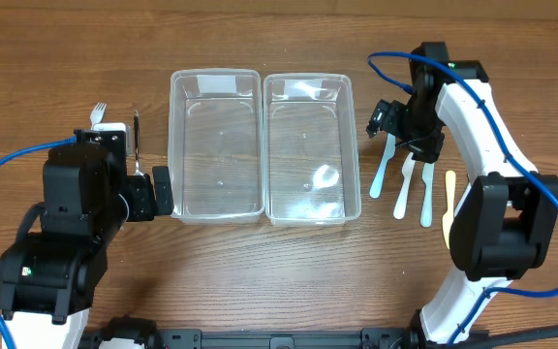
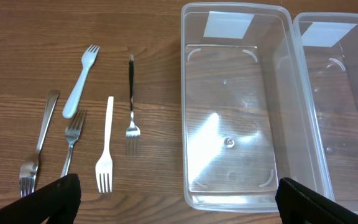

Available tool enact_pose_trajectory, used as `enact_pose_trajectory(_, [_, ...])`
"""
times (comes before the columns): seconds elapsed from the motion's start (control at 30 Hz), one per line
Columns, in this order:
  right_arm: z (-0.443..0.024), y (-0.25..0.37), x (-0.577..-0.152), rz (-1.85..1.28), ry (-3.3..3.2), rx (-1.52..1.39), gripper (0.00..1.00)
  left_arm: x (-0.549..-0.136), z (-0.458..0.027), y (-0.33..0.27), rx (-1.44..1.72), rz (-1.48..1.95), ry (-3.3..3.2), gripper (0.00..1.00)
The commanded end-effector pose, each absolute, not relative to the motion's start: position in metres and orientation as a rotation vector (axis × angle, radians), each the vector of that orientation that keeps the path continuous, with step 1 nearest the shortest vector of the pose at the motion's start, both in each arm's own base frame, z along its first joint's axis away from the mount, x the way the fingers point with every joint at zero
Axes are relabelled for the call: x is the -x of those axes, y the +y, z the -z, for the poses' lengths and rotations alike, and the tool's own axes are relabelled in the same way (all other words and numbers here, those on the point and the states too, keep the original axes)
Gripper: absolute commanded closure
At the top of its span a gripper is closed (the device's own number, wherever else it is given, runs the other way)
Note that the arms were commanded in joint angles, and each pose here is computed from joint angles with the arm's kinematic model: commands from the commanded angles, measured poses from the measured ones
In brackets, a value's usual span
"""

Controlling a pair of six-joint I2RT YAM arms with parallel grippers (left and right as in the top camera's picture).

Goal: Pack container
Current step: 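Reach the right gripper to the leftmost white plastic knife and grasp it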

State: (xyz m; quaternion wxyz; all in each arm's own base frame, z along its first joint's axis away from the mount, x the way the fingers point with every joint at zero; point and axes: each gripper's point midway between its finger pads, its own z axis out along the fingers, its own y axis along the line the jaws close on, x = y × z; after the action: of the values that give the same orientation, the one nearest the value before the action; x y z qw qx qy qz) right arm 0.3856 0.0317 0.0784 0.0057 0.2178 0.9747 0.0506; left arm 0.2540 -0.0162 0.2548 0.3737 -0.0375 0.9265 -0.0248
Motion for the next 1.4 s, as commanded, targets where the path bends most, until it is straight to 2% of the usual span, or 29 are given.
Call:
enact_pose_trajectory(0.0, [-0.060, 0.032, -0.386, -0.160, 3.078, -0.657, 0.00, -0.256, -0.265, -0.013, 0.092, 0.049, 2.343, 0.00])
enact_pose_trajectory(0.37, [-0.016, 0.031, -0.374, -0.160, 3.101, -0.520, 0.00, -0.256, -0.265, -0.014, 0.092, 0.050, 2.342, 0.00])
enact_pose_trajectory(0.87, [-0.014, 0.050, -0.376, -0.160, 3.110, -0.249, 0.00, -0.256, -0.265, -0.014, 0.091, 0.054, 2.343, 0.00])
enact_pose_trajectory(1.17, [0.002, 0.047, -0.372, -0.102, 3.144, -0.292, 0.00, -0.255, -0.265, -0.014, 0.090, 0.054, 2.347, 0.00])
enact_pose_trajectory(1.3, [0.016, 0.046, -0.368, -0.092, 3.180, -0.303, 0.02, -0.255, -0.264, -0.014, 0.090, 0.053, 2.348, 0.00])
enact_pose_trajectory(1.37, [0.016, 0.047, -0.371, -0.095, 3.170, -0.302, 0.06, -0.255, -0.264, -0.014, 0.090, 0.053, 2.347, 0.00])
